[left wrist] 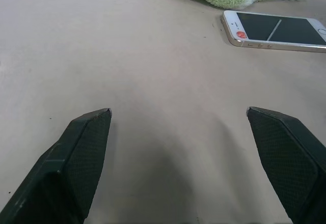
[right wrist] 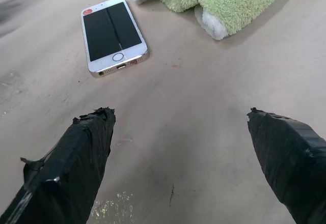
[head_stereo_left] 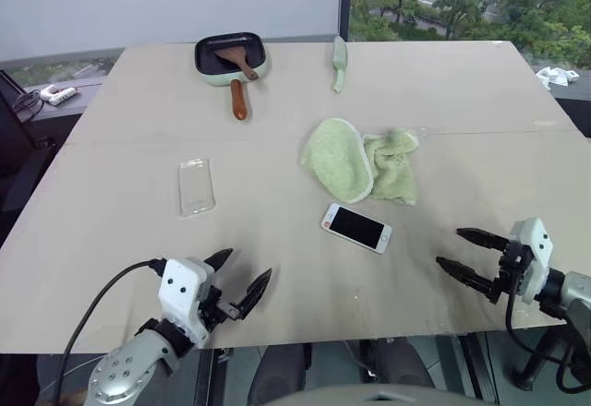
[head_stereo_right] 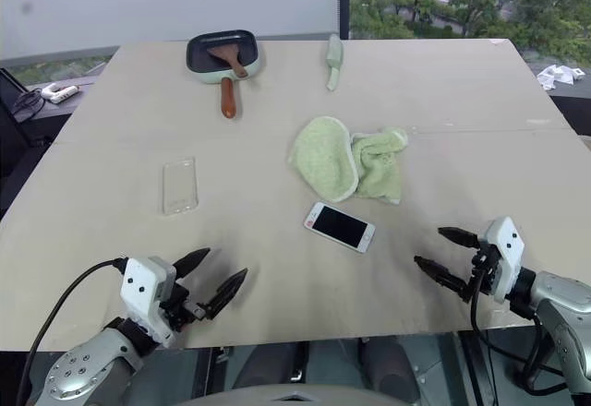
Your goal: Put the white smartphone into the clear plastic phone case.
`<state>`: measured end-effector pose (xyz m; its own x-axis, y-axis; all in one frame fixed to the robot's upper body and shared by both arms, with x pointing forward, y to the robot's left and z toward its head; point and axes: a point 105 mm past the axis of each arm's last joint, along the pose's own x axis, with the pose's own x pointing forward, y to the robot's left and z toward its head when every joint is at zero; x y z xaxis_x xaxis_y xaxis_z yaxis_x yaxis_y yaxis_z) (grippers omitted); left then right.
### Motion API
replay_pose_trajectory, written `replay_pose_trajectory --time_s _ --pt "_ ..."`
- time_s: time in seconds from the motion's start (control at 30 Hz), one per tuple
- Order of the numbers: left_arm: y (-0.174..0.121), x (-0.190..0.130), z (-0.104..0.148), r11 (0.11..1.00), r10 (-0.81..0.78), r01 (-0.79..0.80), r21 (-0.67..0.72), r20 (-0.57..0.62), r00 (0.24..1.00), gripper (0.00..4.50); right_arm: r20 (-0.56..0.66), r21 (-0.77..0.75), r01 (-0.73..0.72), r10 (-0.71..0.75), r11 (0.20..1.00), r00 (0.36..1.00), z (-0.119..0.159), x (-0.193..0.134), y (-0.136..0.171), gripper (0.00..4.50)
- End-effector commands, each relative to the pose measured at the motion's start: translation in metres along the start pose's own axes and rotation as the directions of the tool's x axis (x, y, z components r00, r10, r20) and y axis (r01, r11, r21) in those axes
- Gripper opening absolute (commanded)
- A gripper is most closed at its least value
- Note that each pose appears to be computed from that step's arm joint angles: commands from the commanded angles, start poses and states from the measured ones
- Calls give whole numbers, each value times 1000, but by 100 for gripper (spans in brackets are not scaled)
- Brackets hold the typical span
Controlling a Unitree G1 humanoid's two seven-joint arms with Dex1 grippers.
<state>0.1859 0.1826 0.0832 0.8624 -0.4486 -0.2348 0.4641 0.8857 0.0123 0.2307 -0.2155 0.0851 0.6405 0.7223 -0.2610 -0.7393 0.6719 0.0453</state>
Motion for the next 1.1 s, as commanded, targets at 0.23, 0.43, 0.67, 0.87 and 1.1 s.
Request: replay_pose_trajectory --time_s 0.23,0.43,0.67,0.87,1.1 --pt "-1 -3 6 1000 -9 9 10 35 999 446 34 -44 -11 12 999 999 11 1 3 450" --pt "-1 -3 7 1000 -9 8 10 38 999 446 34 -48 -9 11 999 999 11 2 2 450" --pt "-1 -3 9 1000 -10 10 9 42 999 446 36 -51 -8 10 999 999 11 3 2 450" --pt "6 -1 23 999 -33 32 6 92 995 446 117 -86 19 -9 996 993 39 28 0 450" --pt "12 15 63 985 -165 157 71 142 976 446 168 -164 305 -278 938 946 73 106 -42 450"
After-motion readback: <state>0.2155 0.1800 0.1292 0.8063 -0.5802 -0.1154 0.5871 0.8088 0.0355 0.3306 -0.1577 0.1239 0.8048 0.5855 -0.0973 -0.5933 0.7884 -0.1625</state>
